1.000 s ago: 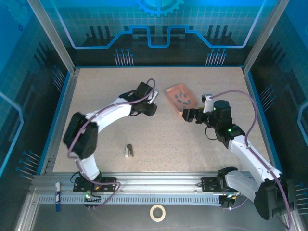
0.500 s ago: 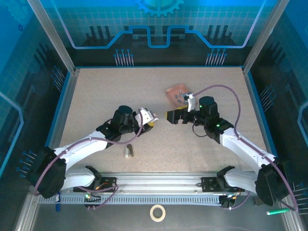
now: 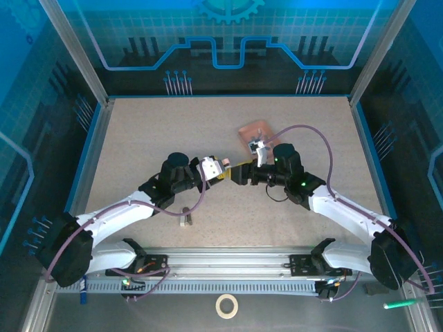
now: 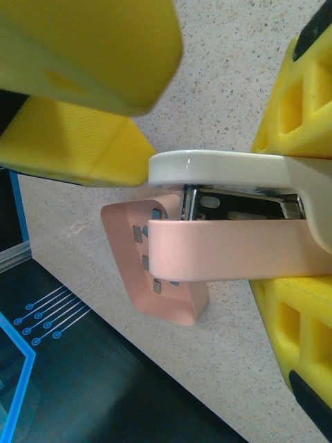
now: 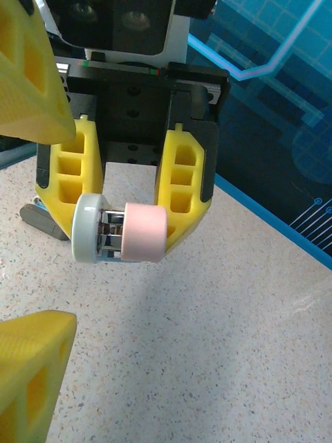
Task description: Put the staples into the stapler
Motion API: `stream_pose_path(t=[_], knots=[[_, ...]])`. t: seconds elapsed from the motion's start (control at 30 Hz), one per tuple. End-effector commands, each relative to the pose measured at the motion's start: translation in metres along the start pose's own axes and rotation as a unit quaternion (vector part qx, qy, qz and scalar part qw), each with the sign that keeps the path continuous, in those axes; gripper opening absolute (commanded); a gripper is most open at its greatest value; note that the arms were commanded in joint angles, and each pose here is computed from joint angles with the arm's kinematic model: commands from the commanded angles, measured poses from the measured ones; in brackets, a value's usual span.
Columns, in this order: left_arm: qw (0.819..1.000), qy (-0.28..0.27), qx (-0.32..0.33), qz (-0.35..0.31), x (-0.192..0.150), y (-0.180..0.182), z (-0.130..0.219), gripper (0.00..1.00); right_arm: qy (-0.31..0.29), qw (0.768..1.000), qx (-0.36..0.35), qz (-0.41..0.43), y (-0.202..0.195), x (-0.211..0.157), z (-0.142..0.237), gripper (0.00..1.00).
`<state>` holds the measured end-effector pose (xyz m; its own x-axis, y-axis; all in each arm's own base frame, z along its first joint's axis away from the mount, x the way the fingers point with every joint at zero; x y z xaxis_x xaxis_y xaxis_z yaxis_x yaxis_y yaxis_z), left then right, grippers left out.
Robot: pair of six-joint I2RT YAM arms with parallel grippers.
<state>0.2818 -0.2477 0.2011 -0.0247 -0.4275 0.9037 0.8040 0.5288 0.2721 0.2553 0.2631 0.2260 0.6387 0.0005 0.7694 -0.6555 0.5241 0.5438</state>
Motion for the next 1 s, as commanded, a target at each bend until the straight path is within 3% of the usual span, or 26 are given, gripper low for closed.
stream_pose_path(t=[0.0,0.47,0.77,0.87,0.9,0.97], knots=[[1.000,-0.028,0.002,-0.011,0.012,-0.002,0.003,0.37,-0.004,1.000,-0.005,0.006,0.001,0.001,-0.004,0.62],[1.000,-0.027,-0.006,-0.014,0.013,-0.007,0.001,0.37,-0.019,1.000,-0.003,0.000,-0.002,0.006,-0.015,0.58],[0.999,-0.030,0.000,-0.012,0.017,-0.006,0.004,0.38,-0.012,1.000,0.002,0.001,-0.004,0.004,-0.021,0.51],[0.999,-0.031,0.002,-0.012,0.018,-0.006,0.004,0.38,-0.011,1.000,0.003,0.009,-0.004,0.003,-0.021,0.37],[0.999,-0.031,0.003,-0.012,0.019,-0.005,0.004,0.43,-0.012,1.000,0.002,0.015,-0.004,0.002,-0.020,0.31],[1.000,-0.028,0.001,-0.011,0.020,-0.006,0.005,0.65,-0.016,0.999,-0.001,0.038,-0.005,0.002,-0.017,0.24]])
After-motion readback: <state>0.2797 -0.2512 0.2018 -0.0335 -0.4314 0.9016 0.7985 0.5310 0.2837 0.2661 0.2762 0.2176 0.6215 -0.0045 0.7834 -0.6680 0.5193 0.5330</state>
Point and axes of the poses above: each hand's point on the last joint's axis, 136 mm out from that joint toward the fingers, its own z axis back along the fingers, its own y axis along the line the jaws close on, x = y × z, the point moved 2 cm from there along z, back along the fingers, and after that the axes turned 6 degrees about z, right-handed, at the moved point
